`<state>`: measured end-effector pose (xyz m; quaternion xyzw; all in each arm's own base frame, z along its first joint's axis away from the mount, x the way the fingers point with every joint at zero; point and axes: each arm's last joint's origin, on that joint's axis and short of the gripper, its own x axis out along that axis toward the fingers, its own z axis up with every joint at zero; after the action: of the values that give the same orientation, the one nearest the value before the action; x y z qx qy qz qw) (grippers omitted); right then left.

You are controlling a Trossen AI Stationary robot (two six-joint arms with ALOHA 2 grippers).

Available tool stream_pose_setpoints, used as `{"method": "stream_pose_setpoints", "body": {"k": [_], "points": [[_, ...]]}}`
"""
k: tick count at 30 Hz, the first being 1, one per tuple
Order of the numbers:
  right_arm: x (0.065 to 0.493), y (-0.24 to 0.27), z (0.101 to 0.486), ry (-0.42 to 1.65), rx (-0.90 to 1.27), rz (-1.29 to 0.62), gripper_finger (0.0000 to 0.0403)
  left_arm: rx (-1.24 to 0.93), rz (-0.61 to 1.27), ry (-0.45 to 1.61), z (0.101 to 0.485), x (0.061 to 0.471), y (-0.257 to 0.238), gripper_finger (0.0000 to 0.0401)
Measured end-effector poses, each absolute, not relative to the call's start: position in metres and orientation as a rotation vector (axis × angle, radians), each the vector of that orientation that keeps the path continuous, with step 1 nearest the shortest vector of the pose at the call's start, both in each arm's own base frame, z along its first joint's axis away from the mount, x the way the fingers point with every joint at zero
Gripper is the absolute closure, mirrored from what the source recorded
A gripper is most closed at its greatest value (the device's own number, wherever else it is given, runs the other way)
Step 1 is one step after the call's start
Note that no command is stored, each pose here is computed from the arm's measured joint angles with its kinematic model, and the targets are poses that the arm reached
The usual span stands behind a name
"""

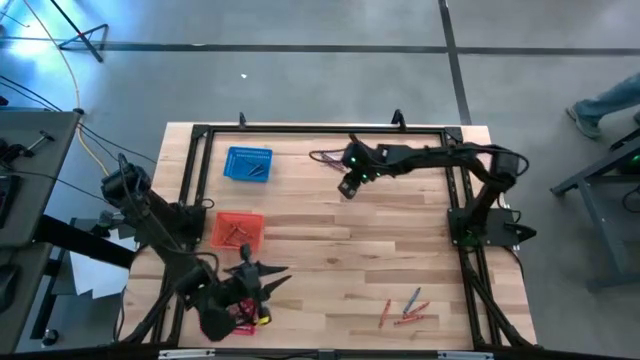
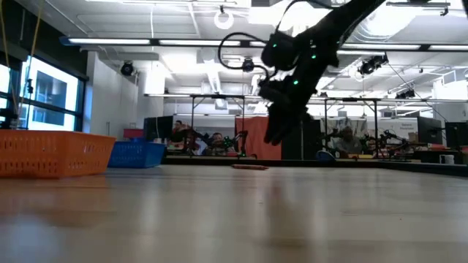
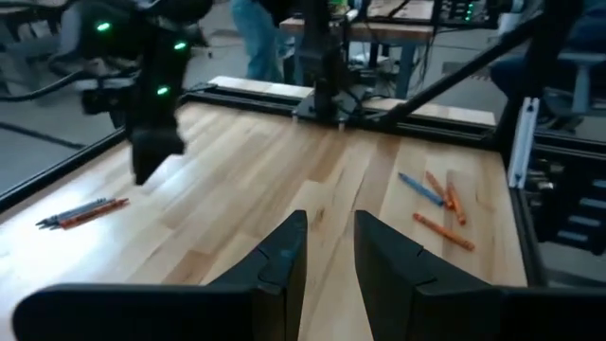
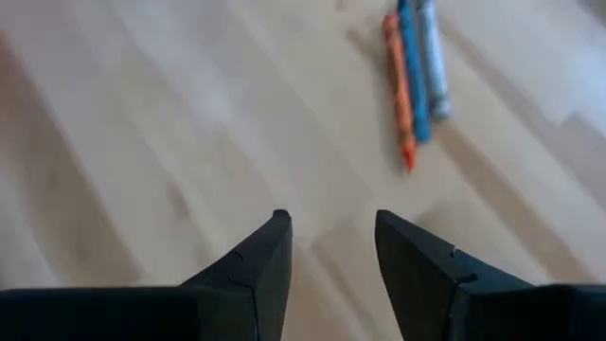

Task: Sort crayons
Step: Put the orange crayon into the orange bin

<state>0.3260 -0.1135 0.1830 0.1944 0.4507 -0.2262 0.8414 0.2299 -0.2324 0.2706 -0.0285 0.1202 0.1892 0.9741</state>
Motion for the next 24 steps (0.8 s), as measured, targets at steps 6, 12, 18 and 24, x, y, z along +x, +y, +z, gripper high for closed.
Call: {"method": "stream_pose_setpoints", "body": {"k": [6,12,18,24], "points": [[0.345,-0.143,0.177,1.021,0.369,-0.480,0.0254,-0.036,0.356,0.220,0.271,0.215,-0.245,0.0325],[0.353,-0.168,0.161,1.205,0.334,-0.468,0.0254,-0.008,0.361,0.178,0.272,0.200,-0.255,0.0325],[0.364,-0.181,0.153,1.231,0.309,-0.450,0.0254,0.009,0.370,0.147,0.273,0.191,-0.260,0.0325],[0.368,-0.183,0.155,1.206,0.306,-0.446,0.0254,0.025,0.372,0.148,0.273,0.191,-0.260,0.0325]]}}
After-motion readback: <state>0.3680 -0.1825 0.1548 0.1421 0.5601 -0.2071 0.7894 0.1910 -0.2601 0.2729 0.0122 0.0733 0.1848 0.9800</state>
